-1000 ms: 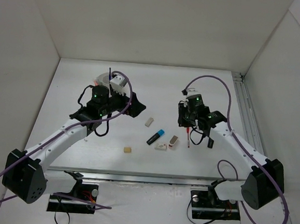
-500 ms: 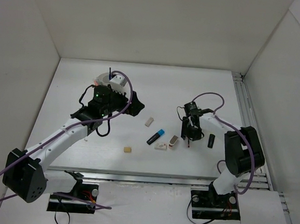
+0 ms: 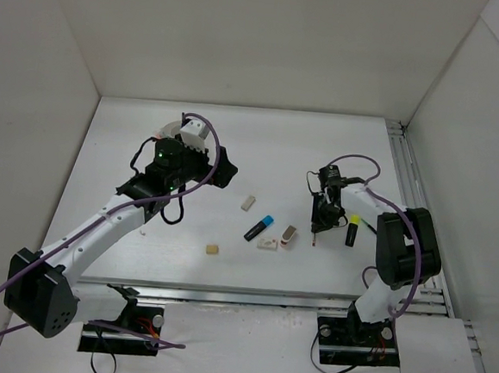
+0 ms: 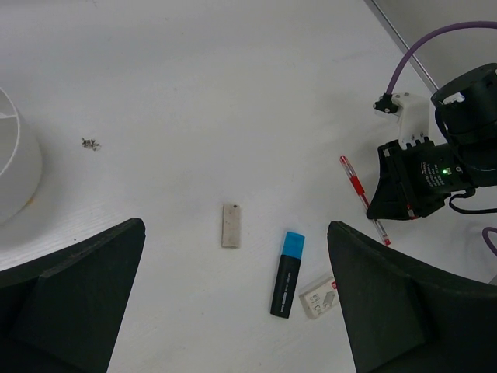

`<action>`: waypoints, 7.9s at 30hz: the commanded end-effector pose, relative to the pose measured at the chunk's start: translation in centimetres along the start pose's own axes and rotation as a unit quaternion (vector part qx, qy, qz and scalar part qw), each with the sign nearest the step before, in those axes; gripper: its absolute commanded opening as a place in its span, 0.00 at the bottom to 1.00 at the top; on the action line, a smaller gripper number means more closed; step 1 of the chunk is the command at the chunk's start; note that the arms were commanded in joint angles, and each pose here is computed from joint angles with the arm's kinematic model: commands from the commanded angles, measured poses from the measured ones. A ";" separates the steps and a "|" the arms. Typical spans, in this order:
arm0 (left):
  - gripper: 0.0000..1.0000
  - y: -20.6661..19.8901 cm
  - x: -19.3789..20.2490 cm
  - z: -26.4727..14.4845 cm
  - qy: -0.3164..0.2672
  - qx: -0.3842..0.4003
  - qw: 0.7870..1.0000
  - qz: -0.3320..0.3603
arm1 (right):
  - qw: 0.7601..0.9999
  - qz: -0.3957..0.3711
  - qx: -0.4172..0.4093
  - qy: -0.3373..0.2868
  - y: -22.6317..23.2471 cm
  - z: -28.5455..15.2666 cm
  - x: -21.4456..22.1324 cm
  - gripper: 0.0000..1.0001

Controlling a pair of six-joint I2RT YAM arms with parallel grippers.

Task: Sort the stationery into containers
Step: Pick up the pen from the center of the board, then place the pen in the storage box, then pick up the pen from the center of the board, then place the pen in the storage box.

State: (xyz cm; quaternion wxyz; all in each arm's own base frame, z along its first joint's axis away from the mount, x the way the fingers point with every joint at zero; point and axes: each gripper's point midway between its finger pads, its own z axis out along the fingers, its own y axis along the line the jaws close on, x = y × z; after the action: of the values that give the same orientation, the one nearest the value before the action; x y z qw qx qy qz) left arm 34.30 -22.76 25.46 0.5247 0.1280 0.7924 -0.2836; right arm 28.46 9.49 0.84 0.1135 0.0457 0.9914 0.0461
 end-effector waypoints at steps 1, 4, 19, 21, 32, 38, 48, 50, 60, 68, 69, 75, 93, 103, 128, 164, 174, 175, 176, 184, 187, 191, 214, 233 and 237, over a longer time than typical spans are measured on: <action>1.00 -1.2 -3.8 -0.8 -0.052 0.013 0.998 0.021 | 0.999 -0.024 -0.034 0.003 0.9 -1.4 -0.2 0.00; 1.00 -2.3 -3.8 -0.5 -0.041 0.042 0.998 0.022 | 0.995 -0.058 -0.065 -0.045 2.0 -4.3 -1.4 0.00; 1.00 -9.8 -3.9 3.6 -0.009 0.182 0.979 -0.093 | 0.940 -0.181 -0.182 -0.223 10.3 -14.7 -2.8 0.00; 1.00 -9.8 -4.0 4.1 -0.016 0.183 0.977 -0.110 | 0.935 -0.187 -0.190 -0.232 11.1 -15.3 -2.9 0.00; 1.00 -9.3 -2.0 6.7 -0.002 0.157 0.969 -0.189 | 0.905 -0.200 -0.240 -0.289 15.9 -17.9 -4.0 0.00; 0.95 -9.8 -1.2 7.2 0.003 0.166 0.965 -0.202 | 0.900 -0.214 -0.243 -0.291 17.4 -17.9 -4.0 0.00; 0.14 -10.0 0.2 7.7 0.018 0.180 0.960 -0.214 | 0.902 -0.213 -0.223 -0.301 17.8 -17.8 -4.4 0.00; 0.00 -9.9 -0.1 7.4 0.014 0.174 0.962 -0.212 | 0.905 -0.204 -0.213 -0.308 17.4 -17.9 -4.7 0.00; 0.00 -4.4 -3.9 5.0 -0.047 0.064 0.987 -0.139 | 0.901 -0.168 -0.173 -0.360 15.1 -20.2 -6.0 0.98; 0.00 8.5 -12.3 -0.1 -0.183 -0.165 0.969 0.021 | 0.910 -0.091 -0.067 -0.399 8.4 -20.1 -7.0 0.98; 0.00 10.1 -13.4 -0.5 -0.202 -0.199 0.958 0.031 | 0.911 -0.086 -0.064 -0.398 7.9 -19.8 -6.8 0.98; 0.00 16.8 -17.9 1.1 -0.224 -0.241 0.940 0.089 | 0.918 -0.084 -0.037 -0.386 6.2 -19.2 -7.1 0.98; 0.00 24.5 -19.7 7.1 -0.264 -0.248 0.928 0.089 | 0.932 -0.069 0.028 -0.355 3.0 -16.9 -8.7 0.98; 0.22 25.4 -16.3 8.0 -0.241 -0.250 0.936 0.062 | 0.942 -0.064 0.023 -0.329 3.0 -15.1 -9.3 0.98; 1.00 7.3 -7.5 -0.1 -0.047 -0.040 0.995 0.083 | 0.958 0.093 0.004 -0.271 -1.3 -13.8 -2.1 0.98; 1.00 1.0 -1.7 -3.2 -0.042 0.012 0.993 0.111 | 0.992 0.113 -0.011 -0.059 -6.6 -3.8 -2.3 0.02; 1.00 -2.9 -2.2 -2.2 -0.043 0.106 0.993 0.012 | 0.949 -0.186 -0.168 -0.193 6.4 -11.7 -2.3 0.00; 1.00 -3.3 -1.6 -1.5 -0.030 0.111 0.993 -0.029 | 0.938 -0.214 -0.177 -0.207 7.5 -12.4 -2.4 0.00; 1.00 -4.0 -1.8 -1.3 -0.035 0.130 0.990 -0.040 | 0.928 -0.240 -0.188 -0.212 9.1 -13.0 -1.7 0.00; 1.00 -6.4 -0.1 0.9 -0.034 0.209 0.968 -0.138 | 0.902 -0.295 -0.208 -0.239 14.9 -14.7 -2.0 0.00; 1.00 -7.0 0.6 1.7 -0.024 0.212 0.965 -0.151 | 0.891 -0.312 -0.219 -0.244 17.3 -15.0 -1.9 0.00; 1.00 -7.0 0.9 2.6 -0.015 0.205 0.964 -0.169 | 0.884 -0.323 -0.227 -0.252 19.5 -14.8 -2.3 0.00; 0.00 -3.9 0.4 2.0 -0.058 0.115 0.981 -0.144 | 0.872 -0.297 -0.250 -0.299 24.5 -16.3 -3.8 0.46; 0.00 13.3 -11.1 6.6 -0.103 -0.006 0.975 0.199 | 0.917 -0.097 -0.048 -0.385 8.2 -17.4 -10.1 0.98; 0.00 15.1 -10.0 8.3 -0.054 0.030 0.977 0.205 | 0.919 -0.076 -0.014 -0.387 4.7 -17.8 -10.4 0.98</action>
State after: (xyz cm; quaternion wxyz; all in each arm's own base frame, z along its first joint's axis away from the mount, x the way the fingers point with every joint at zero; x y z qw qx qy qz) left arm 52.19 -14.13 23.72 0.5887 0.2117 0.7560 -0.1924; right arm 34.71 14.14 19.02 0.4647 -0.0382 0.8830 0.0543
